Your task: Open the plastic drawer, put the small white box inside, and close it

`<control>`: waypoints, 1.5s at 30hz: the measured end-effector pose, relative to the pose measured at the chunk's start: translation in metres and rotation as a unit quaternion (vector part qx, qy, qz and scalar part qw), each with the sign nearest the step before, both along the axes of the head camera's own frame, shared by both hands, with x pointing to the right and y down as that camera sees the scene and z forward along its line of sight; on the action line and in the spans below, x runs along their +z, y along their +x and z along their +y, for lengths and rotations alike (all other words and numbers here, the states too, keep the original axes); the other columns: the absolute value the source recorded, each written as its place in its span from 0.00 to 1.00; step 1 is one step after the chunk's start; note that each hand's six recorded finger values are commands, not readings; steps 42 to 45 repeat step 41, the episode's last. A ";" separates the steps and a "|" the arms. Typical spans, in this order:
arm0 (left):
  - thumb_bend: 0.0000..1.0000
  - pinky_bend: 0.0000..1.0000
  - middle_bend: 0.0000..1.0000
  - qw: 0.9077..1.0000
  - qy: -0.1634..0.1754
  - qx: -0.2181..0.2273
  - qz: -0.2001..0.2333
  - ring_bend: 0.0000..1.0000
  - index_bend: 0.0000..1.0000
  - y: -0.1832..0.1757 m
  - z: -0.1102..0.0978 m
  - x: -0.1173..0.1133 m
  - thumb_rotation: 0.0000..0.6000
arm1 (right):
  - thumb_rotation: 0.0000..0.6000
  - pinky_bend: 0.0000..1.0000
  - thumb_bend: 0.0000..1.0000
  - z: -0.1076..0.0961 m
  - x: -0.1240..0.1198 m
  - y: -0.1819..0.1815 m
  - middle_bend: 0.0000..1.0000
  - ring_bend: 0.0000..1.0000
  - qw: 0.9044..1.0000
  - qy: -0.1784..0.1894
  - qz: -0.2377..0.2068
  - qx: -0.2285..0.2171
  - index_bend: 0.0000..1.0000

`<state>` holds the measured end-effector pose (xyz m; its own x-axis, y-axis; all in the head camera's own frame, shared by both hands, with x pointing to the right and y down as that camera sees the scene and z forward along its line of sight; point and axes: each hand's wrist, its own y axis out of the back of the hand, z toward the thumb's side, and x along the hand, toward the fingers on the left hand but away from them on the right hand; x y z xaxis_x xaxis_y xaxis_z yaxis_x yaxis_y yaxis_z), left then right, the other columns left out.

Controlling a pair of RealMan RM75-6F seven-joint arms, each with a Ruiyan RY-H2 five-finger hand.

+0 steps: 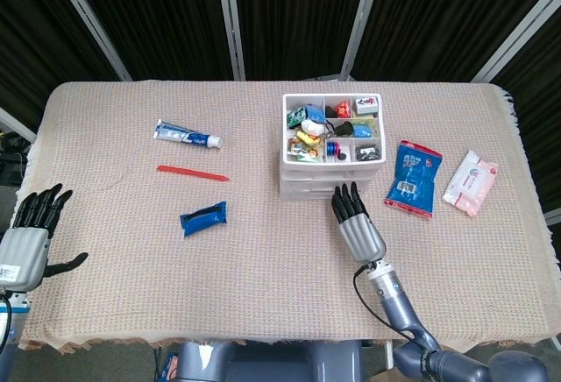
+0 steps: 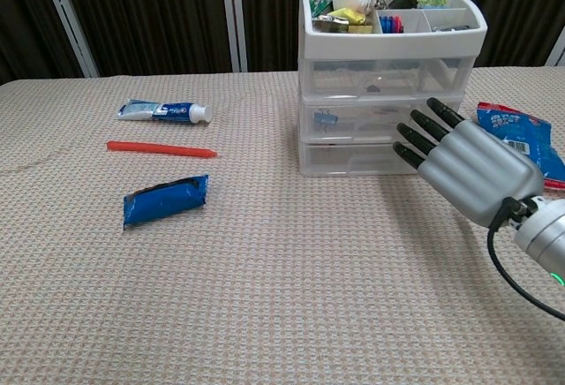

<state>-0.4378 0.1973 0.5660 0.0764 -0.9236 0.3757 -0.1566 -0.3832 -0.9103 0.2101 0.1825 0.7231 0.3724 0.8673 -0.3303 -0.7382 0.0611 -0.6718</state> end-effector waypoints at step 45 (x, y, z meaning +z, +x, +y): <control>0.09 0.00 0.00 0.999 0.015 0.015 -0.049 0.00 0.07 -0.008 -0.001 0.004 1.00 | 1.00 0.00 0.02 0.019 -0.136 0.137 0.00 0.00 0.874 -0.135 -0.362 0.293 0.04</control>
